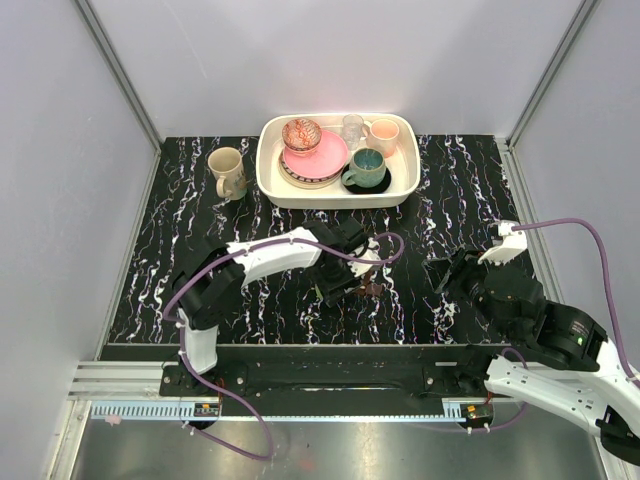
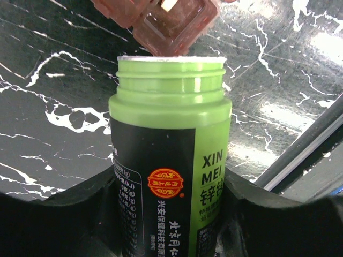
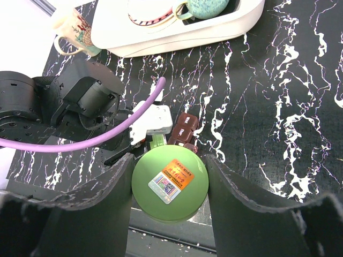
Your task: Sort the pills into containers
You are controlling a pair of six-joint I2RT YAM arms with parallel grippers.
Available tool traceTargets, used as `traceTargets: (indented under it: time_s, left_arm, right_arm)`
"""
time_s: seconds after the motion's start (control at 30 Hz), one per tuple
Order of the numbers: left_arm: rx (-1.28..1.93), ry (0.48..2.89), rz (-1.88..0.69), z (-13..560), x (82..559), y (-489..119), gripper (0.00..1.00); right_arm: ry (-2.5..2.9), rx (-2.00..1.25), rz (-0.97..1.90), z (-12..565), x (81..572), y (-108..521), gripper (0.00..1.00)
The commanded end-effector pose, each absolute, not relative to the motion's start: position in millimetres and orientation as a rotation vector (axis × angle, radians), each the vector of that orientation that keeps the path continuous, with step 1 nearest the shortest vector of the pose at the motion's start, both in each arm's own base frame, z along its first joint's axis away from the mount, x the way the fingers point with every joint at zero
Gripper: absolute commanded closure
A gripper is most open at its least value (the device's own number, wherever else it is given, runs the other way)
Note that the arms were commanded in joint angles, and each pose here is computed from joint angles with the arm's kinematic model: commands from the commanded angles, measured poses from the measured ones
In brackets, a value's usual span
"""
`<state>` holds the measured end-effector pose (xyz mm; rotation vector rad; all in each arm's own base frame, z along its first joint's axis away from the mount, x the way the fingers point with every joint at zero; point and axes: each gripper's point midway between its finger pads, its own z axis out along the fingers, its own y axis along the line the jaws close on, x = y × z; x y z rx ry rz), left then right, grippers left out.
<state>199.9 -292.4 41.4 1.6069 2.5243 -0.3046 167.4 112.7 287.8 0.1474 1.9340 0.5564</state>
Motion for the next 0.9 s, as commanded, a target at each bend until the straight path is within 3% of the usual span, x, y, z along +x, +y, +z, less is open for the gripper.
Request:
traceTargets:
  time_s: [0.0, 0.87]
  left_arm:
    - [1.623, 2.480, -0.278, 50.7, 210.8, -301.2, 1.00]
    - [1.686, 2.499, -0.234, 55.6, 212.7, -303.1, 1.00]
  right_arm:
    - [1.916, 0.179, 0.548, 290.0, 169.7, 108.8, 1.00]
    - [1.921, 0.182, 0.543, 284.2, 168.9, 107.4, 1.00]
